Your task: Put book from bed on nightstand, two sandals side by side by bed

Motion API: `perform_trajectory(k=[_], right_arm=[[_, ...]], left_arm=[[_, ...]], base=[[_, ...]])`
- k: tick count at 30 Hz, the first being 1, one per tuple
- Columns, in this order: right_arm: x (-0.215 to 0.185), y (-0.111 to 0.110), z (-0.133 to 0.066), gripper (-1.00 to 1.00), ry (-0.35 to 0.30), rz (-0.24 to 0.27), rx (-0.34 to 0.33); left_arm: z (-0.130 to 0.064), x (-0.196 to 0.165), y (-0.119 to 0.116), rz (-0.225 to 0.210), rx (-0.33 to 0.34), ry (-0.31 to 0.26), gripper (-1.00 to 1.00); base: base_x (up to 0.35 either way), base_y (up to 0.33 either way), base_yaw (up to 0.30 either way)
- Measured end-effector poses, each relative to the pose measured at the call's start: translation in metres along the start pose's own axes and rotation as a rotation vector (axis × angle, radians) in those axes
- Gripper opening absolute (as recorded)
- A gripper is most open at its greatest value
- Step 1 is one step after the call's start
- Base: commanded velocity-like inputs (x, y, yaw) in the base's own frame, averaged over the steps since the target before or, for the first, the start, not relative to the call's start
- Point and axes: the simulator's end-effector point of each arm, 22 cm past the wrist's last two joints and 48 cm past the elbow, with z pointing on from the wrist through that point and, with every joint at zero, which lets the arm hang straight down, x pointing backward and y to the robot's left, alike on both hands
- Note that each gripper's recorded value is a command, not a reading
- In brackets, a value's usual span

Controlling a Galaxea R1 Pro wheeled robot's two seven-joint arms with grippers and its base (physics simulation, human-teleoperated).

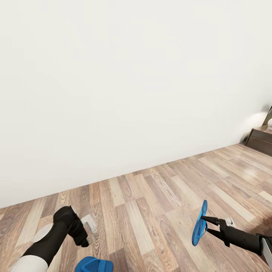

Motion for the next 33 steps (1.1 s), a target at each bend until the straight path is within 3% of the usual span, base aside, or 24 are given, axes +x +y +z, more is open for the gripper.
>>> perform_trajectory(k=[8, 16, 33], right_arm=[[0.000, 0.000, 0.000, -1.00, 0.001, -0.001, 0.002], [0.002, -0.008, 0.003, -1.00, 0.008, 0.010, 0.014], [0.005, -0.019, 0.006, -1.00, 0.018, 0.027, 0.029]], left_arm=[[-0.002, 0.006, 0.008, 0.020, -0.030, 0.027, 1.00], [0.005, 0.020, 0.018, 0.125, -0.094, 0.115, 1.00], [0.017, 0.023, 0.013, 0.140, -0.078, 0.133, 1.00]], base=[[0.000, 0.000, 0.000], [0.000, 0.000, 0.000], [0.000, 0.000, 0.000]])
